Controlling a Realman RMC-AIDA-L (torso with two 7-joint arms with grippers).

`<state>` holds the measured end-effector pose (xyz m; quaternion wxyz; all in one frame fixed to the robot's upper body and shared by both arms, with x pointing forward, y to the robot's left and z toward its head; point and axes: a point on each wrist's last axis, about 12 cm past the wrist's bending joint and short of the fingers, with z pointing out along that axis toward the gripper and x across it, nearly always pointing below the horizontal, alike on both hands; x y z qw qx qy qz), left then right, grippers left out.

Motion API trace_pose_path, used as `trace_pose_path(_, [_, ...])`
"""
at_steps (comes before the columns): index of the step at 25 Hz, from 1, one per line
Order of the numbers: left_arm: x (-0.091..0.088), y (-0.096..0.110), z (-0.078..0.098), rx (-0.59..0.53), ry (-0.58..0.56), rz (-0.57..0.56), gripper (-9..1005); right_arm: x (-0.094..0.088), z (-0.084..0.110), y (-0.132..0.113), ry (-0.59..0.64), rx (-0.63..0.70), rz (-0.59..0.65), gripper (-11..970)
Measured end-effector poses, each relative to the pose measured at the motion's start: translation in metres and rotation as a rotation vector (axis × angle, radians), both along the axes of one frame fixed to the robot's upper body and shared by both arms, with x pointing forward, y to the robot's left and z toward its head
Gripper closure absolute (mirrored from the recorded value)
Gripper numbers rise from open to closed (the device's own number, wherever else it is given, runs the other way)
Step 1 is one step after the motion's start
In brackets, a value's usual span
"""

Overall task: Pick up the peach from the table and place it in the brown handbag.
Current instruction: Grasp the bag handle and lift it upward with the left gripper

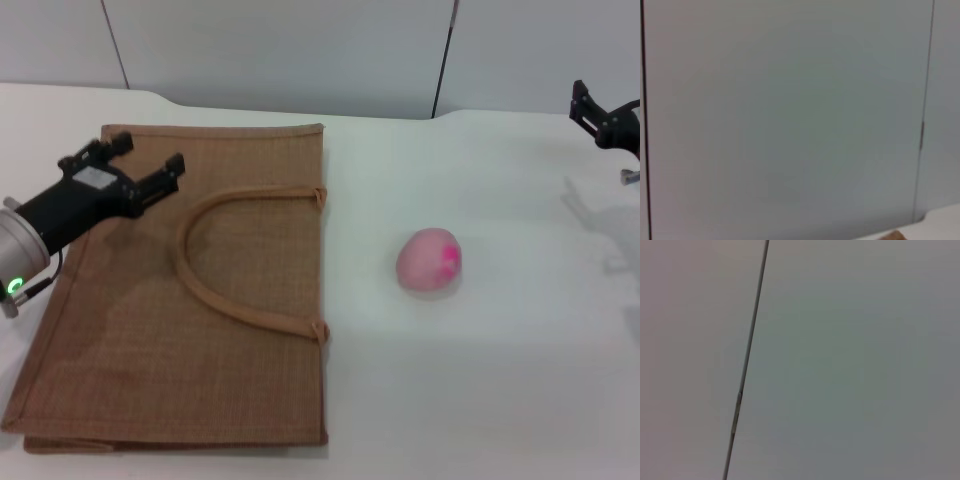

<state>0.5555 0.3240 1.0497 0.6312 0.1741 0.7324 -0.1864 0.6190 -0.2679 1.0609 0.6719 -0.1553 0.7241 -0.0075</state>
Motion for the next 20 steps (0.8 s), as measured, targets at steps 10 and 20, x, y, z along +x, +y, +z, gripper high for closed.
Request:
trace_pose_path(10, [-0.0060,0.0015,-0.0041,0.055,0.092,-0.095,189,0.0006,0.0006,0.0004,-0.001,0.003,-0.001,63])
trace_pose_path(20, [-0.0024,0.0041,-0.0085,0.073,0.198,-0.107,260,0.0011,0.0011,0.0009,-0.002,0.005,0.000,63])
